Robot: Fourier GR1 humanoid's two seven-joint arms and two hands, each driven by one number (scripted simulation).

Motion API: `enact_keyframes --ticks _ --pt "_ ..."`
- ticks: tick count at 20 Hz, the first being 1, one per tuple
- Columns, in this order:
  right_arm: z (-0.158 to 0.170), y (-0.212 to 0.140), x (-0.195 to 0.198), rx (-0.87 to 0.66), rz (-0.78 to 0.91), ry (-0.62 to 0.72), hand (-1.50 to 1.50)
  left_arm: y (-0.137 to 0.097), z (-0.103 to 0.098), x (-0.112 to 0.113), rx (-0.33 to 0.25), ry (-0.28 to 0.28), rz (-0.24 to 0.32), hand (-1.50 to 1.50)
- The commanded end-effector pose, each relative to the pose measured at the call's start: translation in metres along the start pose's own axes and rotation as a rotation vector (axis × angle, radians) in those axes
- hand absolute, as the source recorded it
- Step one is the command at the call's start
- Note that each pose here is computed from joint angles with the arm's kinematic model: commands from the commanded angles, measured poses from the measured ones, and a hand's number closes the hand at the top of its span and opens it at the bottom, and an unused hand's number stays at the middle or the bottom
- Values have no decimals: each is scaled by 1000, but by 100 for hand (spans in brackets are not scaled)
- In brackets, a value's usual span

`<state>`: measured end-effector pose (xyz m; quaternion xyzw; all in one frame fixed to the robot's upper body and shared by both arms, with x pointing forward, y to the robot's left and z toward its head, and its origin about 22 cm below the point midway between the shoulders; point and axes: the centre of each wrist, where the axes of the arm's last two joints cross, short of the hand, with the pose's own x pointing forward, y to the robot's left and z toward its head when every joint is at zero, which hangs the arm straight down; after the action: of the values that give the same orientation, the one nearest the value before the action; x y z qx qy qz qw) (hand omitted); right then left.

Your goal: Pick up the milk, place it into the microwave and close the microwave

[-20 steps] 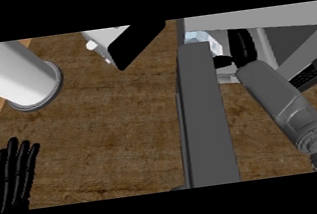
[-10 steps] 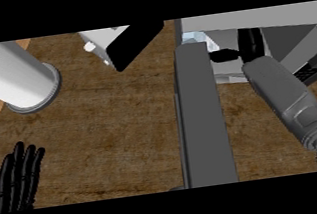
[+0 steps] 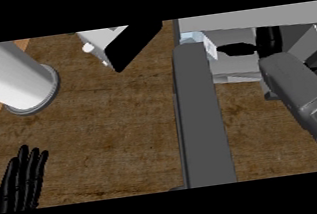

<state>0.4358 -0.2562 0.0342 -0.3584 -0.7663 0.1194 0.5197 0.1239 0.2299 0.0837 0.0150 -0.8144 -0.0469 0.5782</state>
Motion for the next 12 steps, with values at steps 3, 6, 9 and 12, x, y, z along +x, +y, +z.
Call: enact_keyframes --ticks 3,6,9,12 --pt "9 -19 -25 25 -114 -17 -150 -1 3 0 14 3 -10 -150" --pt "11 -6 -16 50 -150 7 -150 -14 13 -1 20 16 2 -150" --pt "1 -25 -22 76 -222 19 -150 -6 17 3 14 19 6 -150" --pt "19 -16 -32 93 -289 32 -150 -13 8 5 23 -11 -4 -150"
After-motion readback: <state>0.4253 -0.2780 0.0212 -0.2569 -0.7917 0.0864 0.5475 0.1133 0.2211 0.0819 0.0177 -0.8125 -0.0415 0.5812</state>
